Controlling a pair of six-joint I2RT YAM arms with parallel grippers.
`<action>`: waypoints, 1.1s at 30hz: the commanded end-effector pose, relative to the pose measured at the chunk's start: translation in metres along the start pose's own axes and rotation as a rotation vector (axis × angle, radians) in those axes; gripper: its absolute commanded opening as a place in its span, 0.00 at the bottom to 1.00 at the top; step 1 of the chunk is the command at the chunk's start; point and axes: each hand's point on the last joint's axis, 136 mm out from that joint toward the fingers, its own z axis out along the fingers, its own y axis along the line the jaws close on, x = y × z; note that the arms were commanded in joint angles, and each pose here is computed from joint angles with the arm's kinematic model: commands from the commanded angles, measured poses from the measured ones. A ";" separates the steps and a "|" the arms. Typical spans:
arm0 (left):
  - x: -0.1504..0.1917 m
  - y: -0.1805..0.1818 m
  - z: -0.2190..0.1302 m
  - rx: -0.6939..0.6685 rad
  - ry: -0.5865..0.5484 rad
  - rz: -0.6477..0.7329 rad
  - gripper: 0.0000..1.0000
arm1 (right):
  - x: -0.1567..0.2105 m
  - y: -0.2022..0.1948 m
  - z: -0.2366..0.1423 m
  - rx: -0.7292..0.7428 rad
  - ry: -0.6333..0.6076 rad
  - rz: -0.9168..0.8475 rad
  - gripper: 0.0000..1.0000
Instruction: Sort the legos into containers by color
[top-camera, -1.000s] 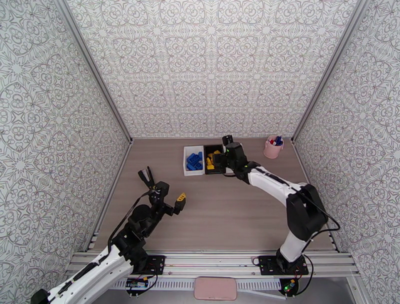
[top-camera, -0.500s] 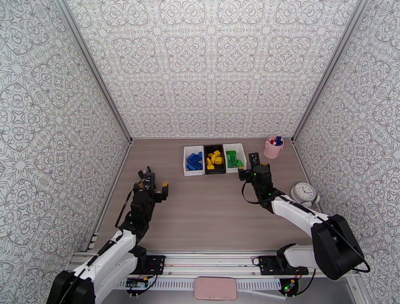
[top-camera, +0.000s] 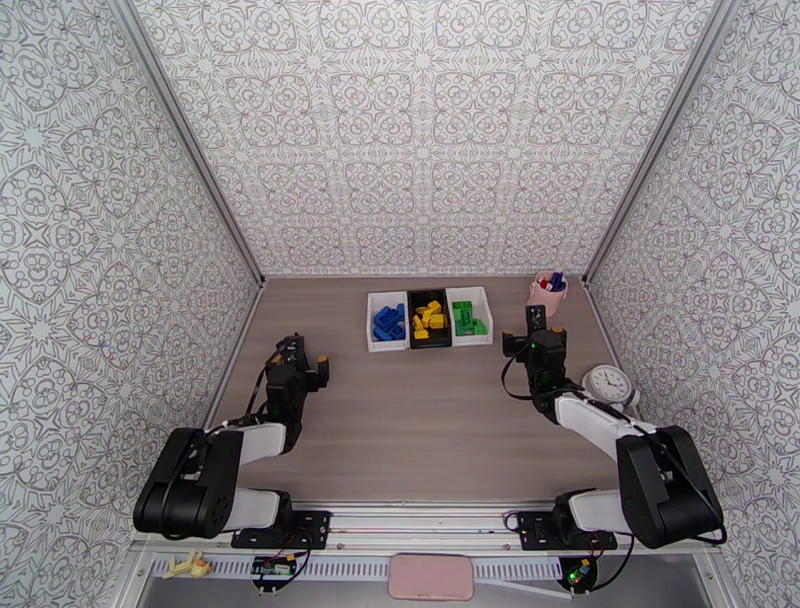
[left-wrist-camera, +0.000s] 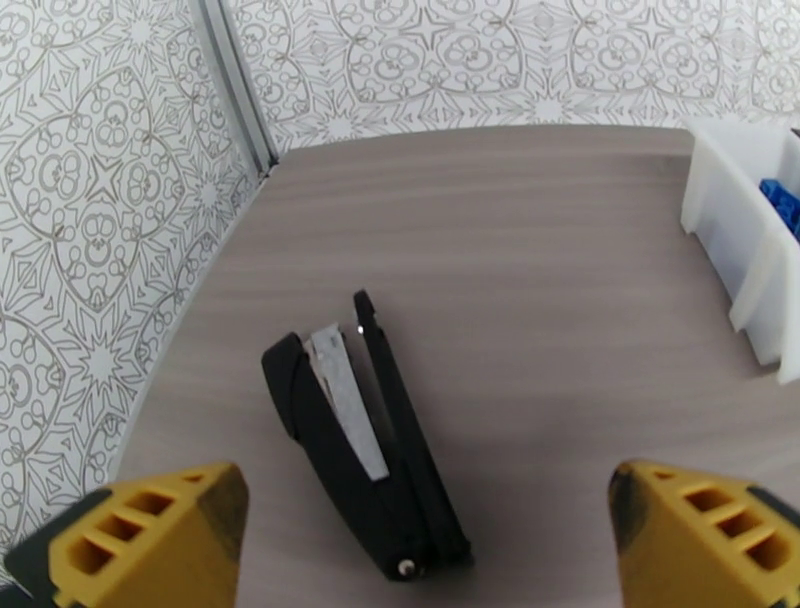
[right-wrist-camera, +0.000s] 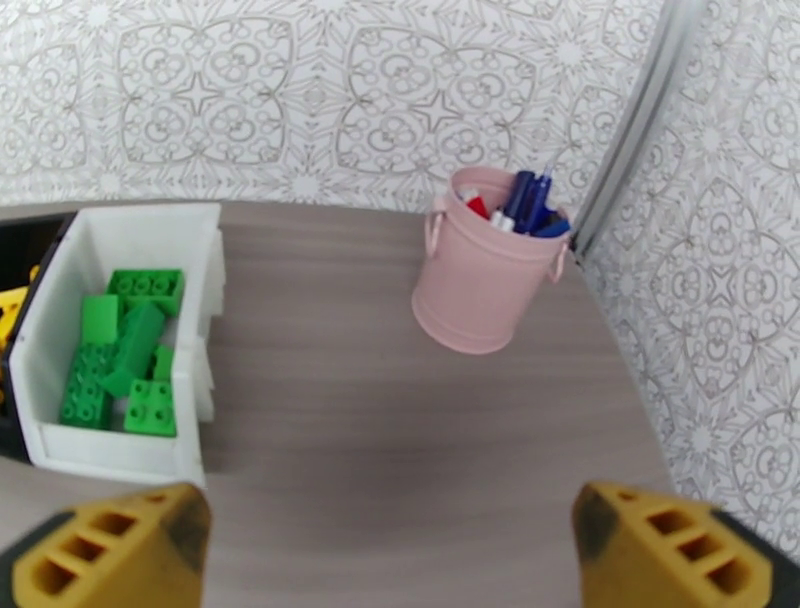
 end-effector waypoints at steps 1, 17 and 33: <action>-0.019 0.011 0.007 0.009 -0.076 -0.069 1.00 | 0.025 -0.009 0.003 -0.006 0.003 0.046 0.99; -0.008 0.010 0.024 0.085 0.004 -0.102 1.00 | 0.047 -0.012 0.011 -0.119 -0.035 0.118 0.99; -0.009 0.009 0.025 0.085 0.004 -0.100 1.00 | 0.047 -0.011 0.012 -0.120 -0.033 0.118 1.00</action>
